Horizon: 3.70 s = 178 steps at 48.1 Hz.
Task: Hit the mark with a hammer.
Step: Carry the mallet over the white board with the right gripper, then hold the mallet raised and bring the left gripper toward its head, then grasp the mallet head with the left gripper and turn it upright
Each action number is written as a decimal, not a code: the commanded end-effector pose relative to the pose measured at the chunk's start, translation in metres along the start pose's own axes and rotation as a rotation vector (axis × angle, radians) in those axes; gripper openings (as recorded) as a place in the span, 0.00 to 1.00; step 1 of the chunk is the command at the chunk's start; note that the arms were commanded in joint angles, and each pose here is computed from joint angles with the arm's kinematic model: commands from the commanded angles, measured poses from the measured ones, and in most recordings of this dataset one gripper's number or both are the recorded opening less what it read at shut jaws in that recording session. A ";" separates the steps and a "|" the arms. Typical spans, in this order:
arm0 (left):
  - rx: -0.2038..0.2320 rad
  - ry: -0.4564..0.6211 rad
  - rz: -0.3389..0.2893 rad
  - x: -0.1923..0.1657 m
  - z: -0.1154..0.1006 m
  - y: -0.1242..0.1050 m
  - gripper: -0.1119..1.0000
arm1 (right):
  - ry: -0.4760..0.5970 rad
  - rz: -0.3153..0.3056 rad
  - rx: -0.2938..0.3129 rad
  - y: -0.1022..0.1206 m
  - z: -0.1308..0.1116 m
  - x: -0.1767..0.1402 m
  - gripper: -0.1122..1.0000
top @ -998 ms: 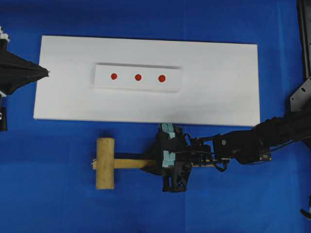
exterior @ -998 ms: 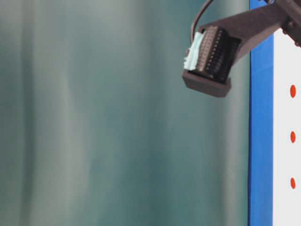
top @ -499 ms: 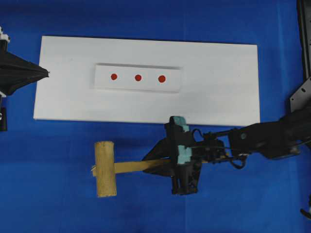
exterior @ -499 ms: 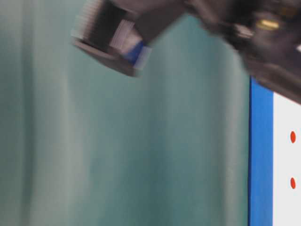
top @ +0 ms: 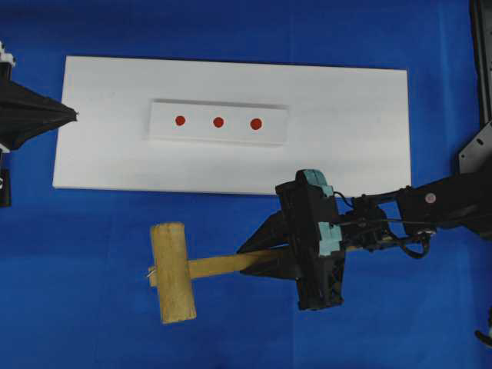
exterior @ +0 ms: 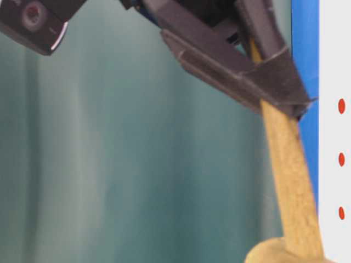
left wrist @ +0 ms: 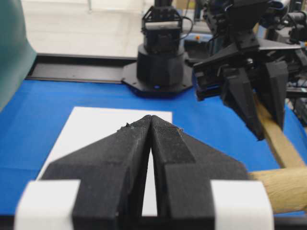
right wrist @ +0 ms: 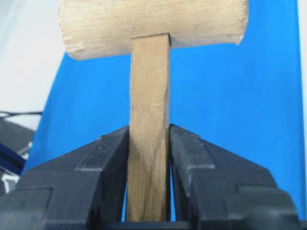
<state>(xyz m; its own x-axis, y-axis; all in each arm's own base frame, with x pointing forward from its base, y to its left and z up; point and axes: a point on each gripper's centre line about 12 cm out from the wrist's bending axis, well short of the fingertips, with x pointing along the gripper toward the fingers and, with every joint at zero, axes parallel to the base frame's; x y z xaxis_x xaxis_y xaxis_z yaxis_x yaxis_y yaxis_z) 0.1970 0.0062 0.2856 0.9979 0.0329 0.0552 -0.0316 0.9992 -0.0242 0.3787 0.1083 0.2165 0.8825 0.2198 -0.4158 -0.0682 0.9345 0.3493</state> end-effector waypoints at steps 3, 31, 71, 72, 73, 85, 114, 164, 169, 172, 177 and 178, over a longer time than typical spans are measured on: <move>-0.003 -0.011 0.002 0.001 0.004 0.000 0.10 | -0.062 -0.030 -0.009 -0.015 0.022 -0.007 0.19; -0.018 -0.009 0.002 0.001 0.003 0.000 0.10 | -0.134 -0.256 -0.127 -0.107 0.058 -0.023 0.19; -0.068 0.007 0.013 0.001 0.001 0.002 0.10 | -0.294 -0.379 -0.811 -0.106 0.087 -0.031 0.19; -0.068 0.010 0.012 0.001 0.001 0.002 0.10 | -0.293 -0.382 -0.825 -0.106 0.087 -0.031 0.19; -0.070 0.012 0.012 0.001 0.000 0.002 0.10 | -0.296 -0.385 -0.836 -0.106 0.088 -0.031 0.19; -0.093 0.019 0.013 0.001 -0.002 0.002 0.10 | -0.301 -0.410 -0.921 -0.106 0.089 -0.033 0.19; -0.379 0.034 0.045 0.000 -0.007 0.007 0.51 | -0.307 -0.423 -0.960 -0.106 0.090 -0.033 0.19; -0.480 0.049 0.079 0.063 -0.021 0.016 0.94 | -0.308 -0.430 -0.936 -0.107 0.091 -0.034 0.19; -0.478 0.053 0.083 0.073 -0.022 0.017 0.94 | -0.305 -0.430 -0.932 -0.108 0.090 -0.034 0.19; -0.478 0.056 0.089 0.077 -0.022 0.019 0.94 | -0.305 -0.430 -0.932 -0.108 0.090 -0.034 0.19; -0.479 0.051 0.102 0.078 -0.022 0.023 0.94 | -0.305 -0.430 -0.932 -0.108 0.090 -0.034 0.19; -0.481 0.049 0.102 0.078 -0.021 0.023 0.94 | -0.305 -0.430 -0.932 -0.108 0.090 -0.034 0.19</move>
<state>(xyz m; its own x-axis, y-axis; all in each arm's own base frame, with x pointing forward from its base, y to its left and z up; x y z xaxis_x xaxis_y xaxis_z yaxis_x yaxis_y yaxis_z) 0.2718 0.0278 0.2571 0.9928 0.1062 -0.0553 -0.1197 0.8657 -0.4860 0.4009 -0.0238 0.2464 0.9805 -0.1313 -0.1462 0.0148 0.7914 -0.6111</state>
